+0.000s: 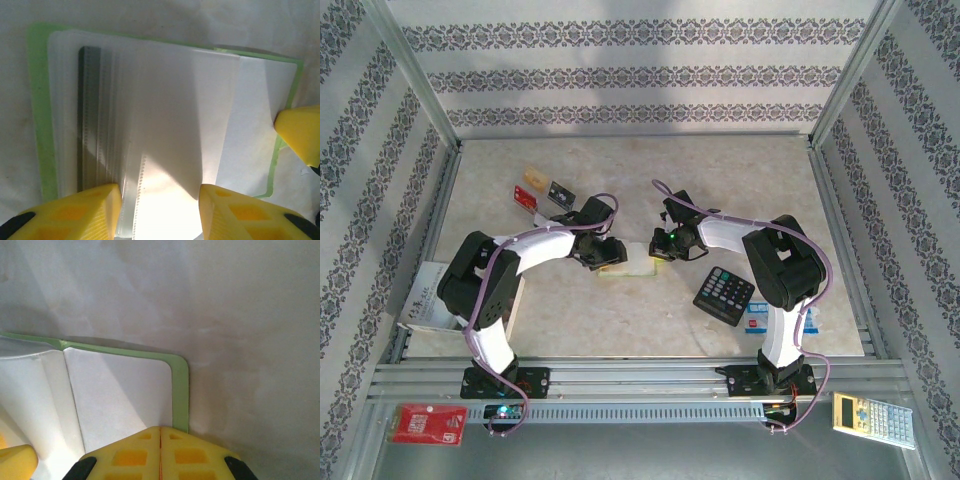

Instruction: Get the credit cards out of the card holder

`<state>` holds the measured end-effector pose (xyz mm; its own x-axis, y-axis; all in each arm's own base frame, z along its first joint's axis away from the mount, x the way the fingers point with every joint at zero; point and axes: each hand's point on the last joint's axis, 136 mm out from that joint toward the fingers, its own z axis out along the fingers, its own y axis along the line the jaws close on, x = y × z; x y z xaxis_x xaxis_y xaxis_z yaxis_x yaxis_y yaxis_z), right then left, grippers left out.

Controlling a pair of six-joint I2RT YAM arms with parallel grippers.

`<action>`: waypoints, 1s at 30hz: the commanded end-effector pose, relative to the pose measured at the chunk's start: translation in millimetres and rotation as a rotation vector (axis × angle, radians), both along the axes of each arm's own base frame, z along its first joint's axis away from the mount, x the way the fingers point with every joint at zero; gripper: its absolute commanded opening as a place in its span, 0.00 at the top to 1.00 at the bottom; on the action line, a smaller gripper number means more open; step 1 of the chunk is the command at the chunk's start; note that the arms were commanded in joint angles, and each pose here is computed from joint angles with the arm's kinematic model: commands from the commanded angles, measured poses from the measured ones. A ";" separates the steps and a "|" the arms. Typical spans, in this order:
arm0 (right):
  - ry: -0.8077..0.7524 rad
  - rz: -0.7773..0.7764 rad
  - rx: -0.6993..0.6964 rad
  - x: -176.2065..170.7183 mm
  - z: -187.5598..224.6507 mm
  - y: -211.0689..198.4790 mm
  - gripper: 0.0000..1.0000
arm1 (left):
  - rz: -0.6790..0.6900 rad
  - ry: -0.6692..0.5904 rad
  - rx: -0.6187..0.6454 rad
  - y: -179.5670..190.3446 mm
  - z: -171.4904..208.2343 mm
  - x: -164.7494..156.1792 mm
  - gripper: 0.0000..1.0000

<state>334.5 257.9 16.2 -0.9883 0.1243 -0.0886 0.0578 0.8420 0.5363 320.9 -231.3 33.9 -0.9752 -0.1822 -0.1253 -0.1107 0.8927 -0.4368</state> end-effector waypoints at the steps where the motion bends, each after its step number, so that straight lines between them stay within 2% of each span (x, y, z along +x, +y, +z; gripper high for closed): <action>1: 0.034 0.000 -0.072 -7.7 -20.6 -8.5 0.92 | -0.027 0.063 0.008 -1.5 -19.7 -8.3 0.55; 8: 0.027 0.002 -0.064 -6.2 -16.9 -7.0 0.92 | -0.037 0.081 -0.004 -6.4 -24.0 -9.4 0.54; 13: -0.071 0.032 0.022 5.1 25.1 8.4 0.91 | -0.021 0.093 0.032 1.9 -31.3 -13.2 0.62; 15: -0.105 0.056 0.070 6.7 42.5 19.0 0.88 | -0.015 0.103 0.045 5.0 -35.7 -16.2 0.67; 18: -0.116 0.091 0.133 3.4 56.9 35.9 0.77 | -0.007 0.113 0.057 8.8 -40.5 -20.1 0.73; 20: -0.111 0.107 0.158 1.1 58.8 45.3 0.71 | 0.000 0.116 0.061 11.0 -42.6 -21.4 0.75; 23: -0.093 0.120 0.165 -0.9 53.1 54.7 0.67 | 0.005 0.115 0.061 11.2 -43.7 -21.8 0.78; 30: -0.042 0.121 0.142 3.1 33.0 61.1 0.66 | 0.014 0.108 0.052 11.6 -42.0 -21.4 0.79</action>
